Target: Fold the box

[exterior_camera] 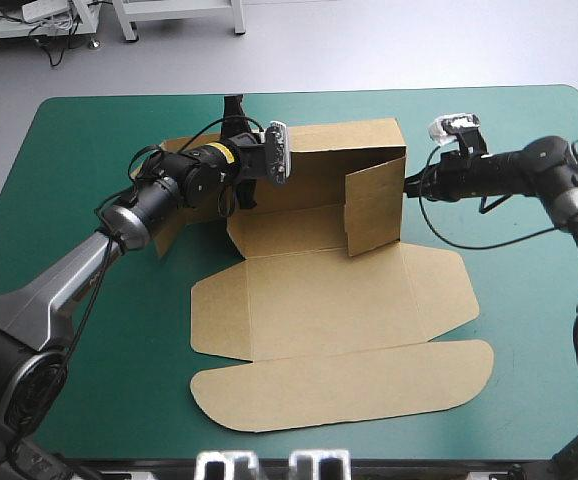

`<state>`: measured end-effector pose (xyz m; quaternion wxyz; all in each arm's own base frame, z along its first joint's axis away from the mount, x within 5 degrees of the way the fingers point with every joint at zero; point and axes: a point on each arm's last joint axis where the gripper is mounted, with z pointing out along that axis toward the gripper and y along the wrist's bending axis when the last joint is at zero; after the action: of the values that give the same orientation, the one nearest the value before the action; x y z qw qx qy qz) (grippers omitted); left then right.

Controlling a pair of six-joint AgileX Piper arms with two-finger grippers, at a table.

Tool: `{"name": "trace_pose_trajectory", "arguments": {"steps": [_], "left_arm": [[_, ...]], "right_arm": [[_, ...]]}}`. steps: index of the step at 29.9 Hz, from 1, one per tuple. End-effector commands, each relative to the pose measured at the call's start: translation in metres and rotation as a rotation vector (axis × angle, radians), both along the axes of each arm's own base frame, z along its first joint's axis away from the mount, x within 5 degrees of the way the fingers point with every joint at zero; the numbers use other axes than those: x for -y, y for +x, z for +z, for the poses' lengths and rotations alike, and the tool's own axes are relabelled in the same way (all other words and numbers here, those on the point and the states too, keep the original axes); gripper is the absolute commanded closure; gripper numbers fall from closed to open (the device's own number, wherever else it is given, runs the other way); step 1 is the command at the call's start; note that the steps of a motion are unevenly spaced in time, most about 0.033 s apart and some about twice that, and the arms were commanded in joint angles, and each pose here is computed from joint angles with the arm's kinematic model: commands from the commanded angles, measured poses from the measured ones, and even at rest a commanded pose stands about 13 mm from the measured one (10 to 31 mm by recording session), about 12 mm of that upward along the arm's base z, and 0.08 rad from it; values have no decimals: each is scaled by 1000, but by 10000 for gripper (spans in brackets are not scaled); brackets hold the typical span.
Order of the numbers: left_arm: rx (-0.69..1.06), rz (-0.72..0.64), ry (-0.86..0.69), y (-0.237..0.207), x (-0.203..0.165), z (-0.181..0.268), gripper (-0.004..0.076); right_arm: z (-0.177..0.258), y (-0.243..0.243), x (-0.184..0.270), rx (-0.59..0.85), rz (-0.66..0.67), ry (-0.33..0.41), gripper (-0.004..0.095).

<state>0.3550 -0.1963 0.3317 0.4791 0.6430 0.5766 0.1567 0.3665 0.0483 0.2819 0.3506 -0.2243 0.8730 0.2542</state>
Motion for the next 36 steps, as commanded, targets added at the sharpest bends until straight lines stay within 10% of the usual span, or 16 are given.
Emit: {"name": "trace_pose_trajectory", "arguments": {"steps": [1, 10, 16, 19, 36], "left_arm": [[-94, 0, -16, -11, 0, 5, 733], [-160, -7, 21, -15, -1, 0, 733], [-197, -8, 15, -17, -1, -2, 733], [-204, -10, 12, -18, -1, -3, 733], [-301, -4, -95, -19, 12, -12, 733]], "right_arm": [[8, -27, 0, 209, -34, -8, 922], [-25, -56, -1, 357, -40, 9, 900], [-13, -60, -6, 409, 53, 7, 260], [-5, -62, -7, 435, 77, 8, 91], [7, -49, -33, 493, 38, -57, 158]]}}
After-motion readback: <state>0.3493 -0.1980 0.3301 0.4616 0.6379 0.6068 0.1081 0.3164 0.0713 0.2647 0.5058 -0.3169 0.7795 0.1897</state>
